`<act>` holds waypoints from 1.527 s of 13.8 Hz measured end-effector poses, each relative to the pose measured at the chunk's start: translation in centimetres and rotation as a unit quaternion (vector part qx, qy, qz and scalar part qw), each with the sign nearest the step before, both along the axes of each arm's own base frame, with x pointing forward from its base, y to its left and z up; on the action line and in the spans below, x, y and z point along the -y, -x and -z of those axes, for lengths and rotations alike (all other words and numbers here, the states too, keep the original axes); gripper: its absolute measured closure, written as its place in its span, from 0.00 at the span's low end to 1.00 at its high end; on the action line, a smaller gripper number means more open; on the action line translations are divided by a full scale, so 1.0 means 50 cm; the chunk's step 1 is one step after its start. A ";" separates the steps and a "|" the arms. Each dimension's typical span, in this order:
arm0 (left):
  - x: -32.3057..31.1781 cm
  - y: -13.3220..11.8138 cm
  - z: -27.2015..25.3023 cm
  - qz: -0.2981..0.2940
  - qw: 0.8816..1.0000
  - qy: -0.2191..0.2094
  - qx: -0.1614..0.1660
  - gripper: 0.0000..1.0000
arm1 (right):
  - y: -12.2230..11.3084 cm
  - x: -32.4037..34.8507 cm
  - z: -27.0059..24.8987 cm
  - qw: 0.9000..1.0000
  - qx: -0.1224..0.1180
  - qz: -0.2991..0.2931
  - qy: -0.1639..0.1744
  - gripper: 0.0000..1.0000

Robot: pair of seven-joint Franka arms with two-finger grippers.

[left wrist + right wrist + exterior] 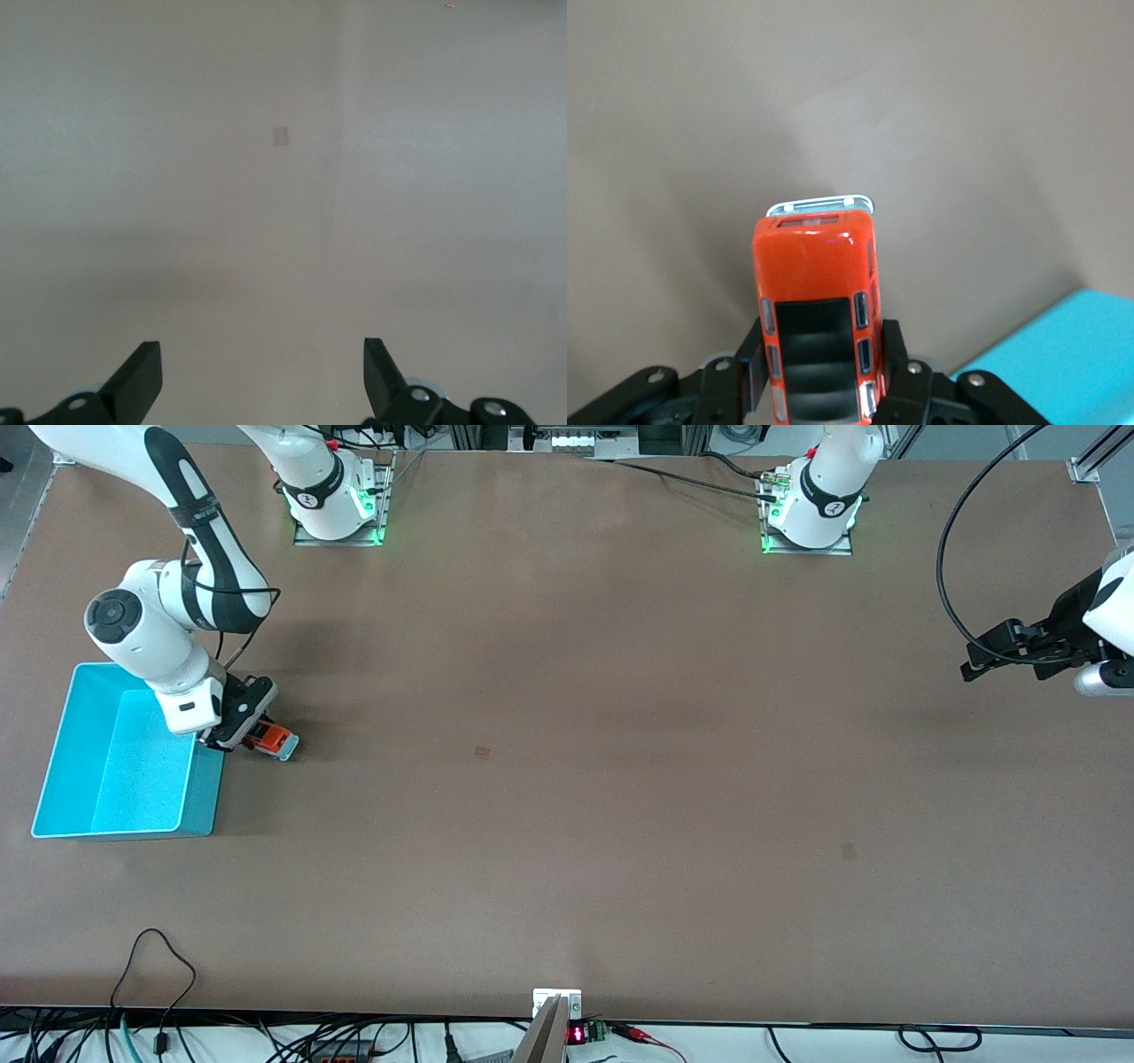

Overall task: Wind up bus and store in blue box
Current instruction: 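Lift the bus with the right gripper and carry it over the box, then lower the bus into the blue box and open the right gripper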

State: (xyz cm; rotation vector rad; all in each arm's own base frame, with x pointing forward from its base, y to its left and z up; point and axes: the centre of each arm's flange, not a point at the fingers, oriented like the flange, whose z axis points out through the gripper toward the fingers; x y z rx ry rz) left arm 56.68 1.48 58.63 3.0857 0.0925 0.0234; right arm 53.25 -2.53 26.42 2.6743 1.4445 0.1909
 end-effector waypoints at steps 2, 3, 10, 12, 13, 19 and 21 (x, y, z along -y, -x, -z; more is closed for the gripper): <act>0.000 0.000 0.000 0.000 1.000 0.000 0.001 0.00 | -0.018 -0.006 -0.056 0.997 0.021 0.075 -0.010 0.47; 0.000 -0.001 0.000 0.000 1.000 0.000 0.001 0.00 | -0.030 -0.002 -0.084 0.993 0.022 0.114 -0.014 0.47; -0.001 -0.001 -0.001 0.000 1.000 0.000 0.003 0.00 | -0.037 0.245 -0.163 0.939 0.009 0.342 -0.013 0.47; -0.001 -0.001 -0.002 0.000 1.000 0.000 0.003 0.00 | -0.007 0.333 -0.139 0.923 -0.006 0.384 -0.007 0.47; -0.001 -0.001 -0.002 0.000 1.000 0.000 0.003 0.00 | 0.007 0.365 -0.122 0.915 -0.015 0.404 -0.005 0.47; -0.001 -0.001 -0.002 0.000 1.000 0.000 0.003 0.00 | 0.042 0.402 0.038 0.865 -0.082 0.496 0.004 0.47; -0.001 -0.001 -0.002 0.000 1.000 0.000 0.003 0.00 | 0.050 0.406 0.089 0.857 -0.099 0.506 0.004 0.47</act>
